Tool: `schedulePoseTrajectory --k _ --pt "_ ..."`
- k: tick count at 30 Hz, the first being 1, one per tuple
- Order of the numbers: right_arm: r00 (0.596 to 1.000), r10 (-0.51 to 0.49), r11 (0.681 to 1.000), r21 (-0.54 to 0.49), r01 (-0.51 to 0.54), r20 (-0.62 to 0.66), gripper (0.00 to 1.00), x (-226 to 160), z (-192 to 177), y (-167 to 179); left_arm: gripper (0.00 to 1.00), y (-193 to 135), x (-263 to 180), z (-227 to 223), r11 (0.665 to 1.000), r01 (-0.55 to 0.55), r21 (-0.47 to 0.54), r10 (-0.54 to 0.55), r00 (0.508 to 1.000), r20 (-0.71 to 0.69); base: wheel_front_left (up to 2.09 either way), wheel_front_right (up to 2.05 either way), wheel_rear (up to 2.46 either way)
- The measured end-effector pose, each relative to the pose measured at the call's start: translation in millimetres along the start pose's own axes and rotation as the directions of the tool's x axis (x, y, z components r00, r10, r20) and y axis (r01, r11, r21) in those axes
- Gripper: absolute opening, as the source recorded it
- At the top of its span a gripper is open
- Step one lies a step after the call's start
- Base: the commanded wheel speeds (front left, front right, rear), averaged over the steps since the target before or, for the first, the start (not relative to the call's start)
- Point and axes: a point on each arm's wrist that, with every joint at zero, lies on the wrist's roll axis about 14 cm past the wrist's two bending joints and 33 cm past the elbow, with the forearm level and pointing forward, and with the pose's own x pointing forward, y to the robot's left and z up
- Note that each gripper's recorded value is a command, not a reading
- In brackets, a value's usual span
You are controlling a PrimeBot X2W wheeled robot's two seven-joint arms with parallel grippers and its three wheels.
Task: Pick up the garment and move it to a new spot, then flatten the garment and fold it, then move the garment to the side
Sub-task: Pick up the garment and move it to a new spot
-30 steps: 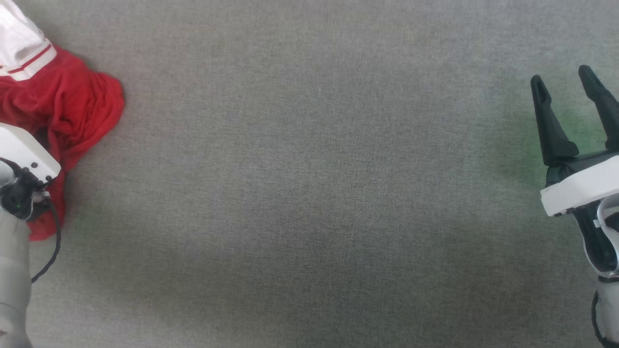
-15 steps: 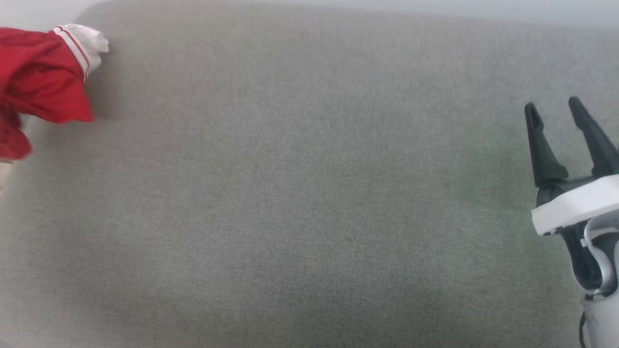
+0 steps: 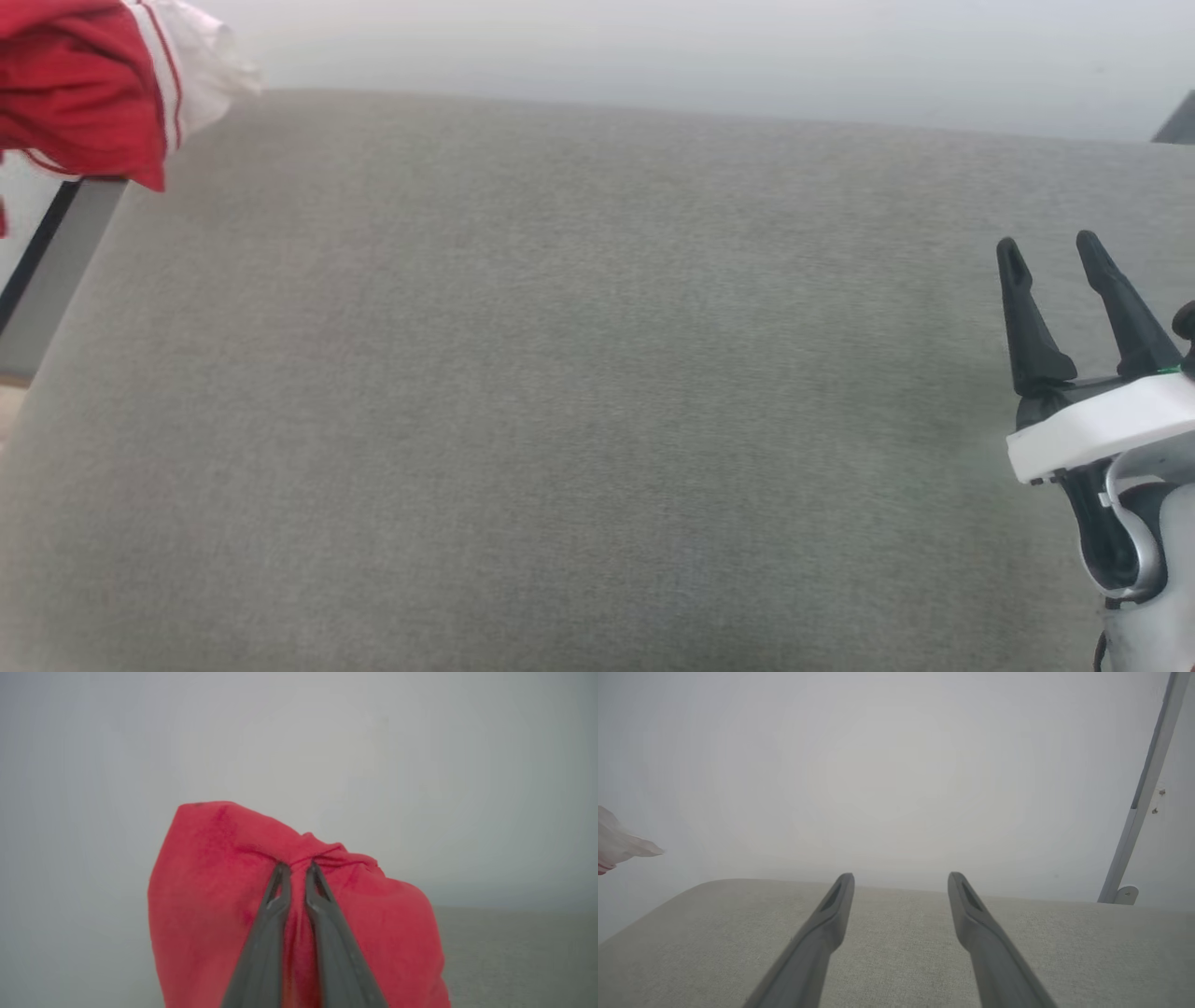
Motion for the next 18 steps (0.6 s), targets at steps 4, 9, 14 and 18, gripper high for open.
schedulePoseTrajectory --k 4,9,14,18 --pt "0.999 -0.041 0.999 -0.004 0.041 0.021 1.00 -10 8 -12 0.00 -32 -6 13 0.997 0.070 0.006 -0.071 0.997 0.018 0.00 0.00 0.00" --pt "0.993 -0.110 0.994 -0.017 0.111 0.047 1.00 -27 20 -35 0.00 -85 -12 17 0.984 0.180 0.010 -0.180 0.983 0.021 0.00 0.00 0.00" --pt "0.979 -0.191 0.981 -0.030 0.193 0.073 1.00 -48 31 -62 0.00 -152 -19 13 0.947 0.320 -0.001 -0.320 0.947 0.008 0.00 0.00 0.00" --pt "0.961 -0.261 0.964 -0.038 0.265 0.091 1.00 -67 38 -83 0.00 -203 -23 11 0.905 0.425 -0.023 -0.425 0.905 0.009 0.00 0.00 0.00"
